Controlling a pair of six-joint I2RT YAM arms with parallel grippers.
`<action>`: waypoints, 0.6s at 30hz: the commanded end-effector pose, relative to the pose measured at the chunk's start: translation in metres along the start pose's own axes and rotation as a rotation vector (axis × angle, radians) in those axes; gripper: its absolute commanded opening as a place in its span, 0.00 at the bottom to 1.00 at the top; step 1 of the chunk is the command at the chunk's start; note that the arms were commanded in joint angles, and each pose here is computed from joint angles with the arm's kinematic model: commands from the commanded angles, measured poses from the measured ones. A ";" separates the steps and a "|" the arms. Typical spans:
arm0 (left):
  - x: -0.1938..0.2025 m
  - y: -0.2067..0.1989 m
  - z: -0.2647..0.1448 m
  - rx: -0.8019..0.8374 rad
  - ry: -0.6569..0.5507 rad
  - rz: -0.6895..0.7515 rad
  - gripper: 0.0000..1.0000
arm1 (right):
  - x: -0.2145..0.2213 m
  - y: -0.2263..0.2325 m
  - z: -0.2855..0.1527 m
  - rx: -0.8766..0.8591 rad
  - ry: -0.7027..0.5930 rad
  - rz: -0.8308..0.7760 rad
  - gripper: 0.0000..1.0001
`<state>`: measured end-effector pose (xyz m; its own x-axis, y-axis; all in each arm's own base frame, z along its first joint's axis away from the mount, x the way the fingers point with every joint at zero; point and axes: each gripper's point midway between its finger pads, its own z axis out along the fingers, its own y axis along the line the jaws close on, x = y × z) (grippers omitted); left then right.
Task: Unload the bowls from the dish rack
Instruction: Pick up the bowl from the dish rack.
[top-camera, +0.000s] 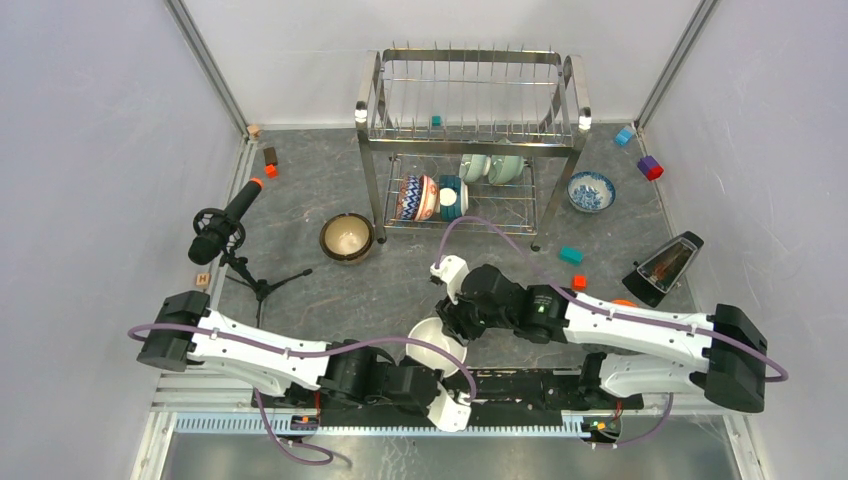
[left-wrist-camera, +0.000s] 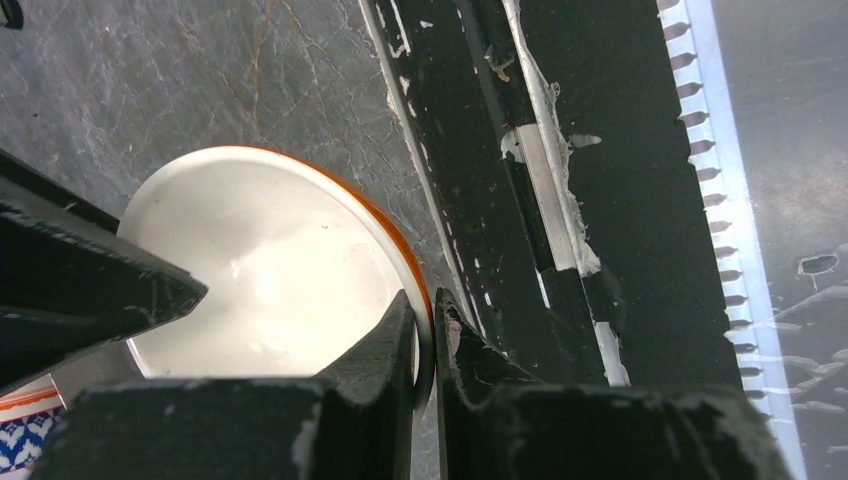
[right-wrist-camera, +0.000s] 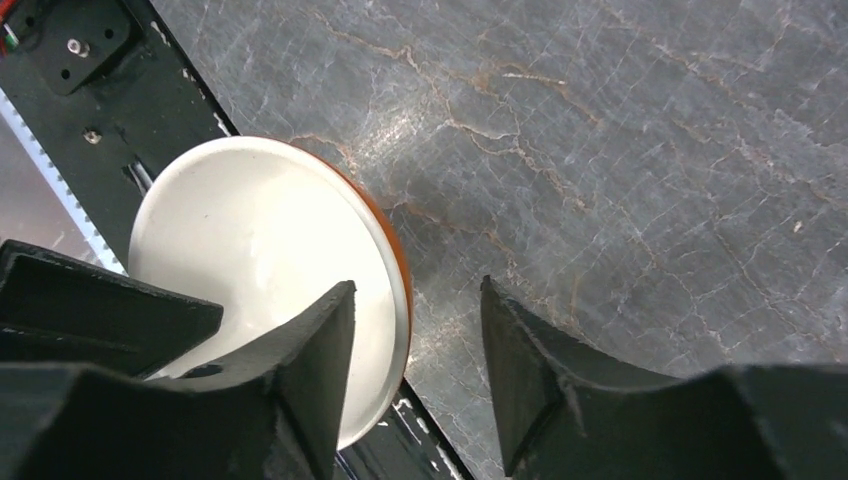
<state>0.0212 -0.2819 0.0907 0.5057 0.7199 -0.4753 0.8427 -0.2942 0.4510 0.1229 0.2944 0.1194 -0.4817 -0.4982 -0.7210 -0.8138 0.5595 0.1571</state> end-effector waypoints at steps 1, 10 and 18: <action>-0.033 0.014 -0.011 -0.029 -0.107 0.013 0.02 | 0.007 0.003 0.005 0.010 0.012 -0.010 0.52; -0.040 0.012 -0.016 -0.007 -0.144 -0.007 0.02 | 0.021 0.001 0.006 0.037 0.056 -0.036 0.34; -0.044 0.013 -0.009 -0.026 -0.145 -0.042 0.02 | 0.023 -0.001 0.005 0.062 0.047 -0.033 0.14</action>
<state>0.0141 -0.2890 0.0991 0.5036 0.6900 -0.5199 0.8516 -0.2951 0.4332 0.1100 0.2916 0.1024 -0.4762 -0.5449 -0.6902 -0.8202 0.5583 0.1251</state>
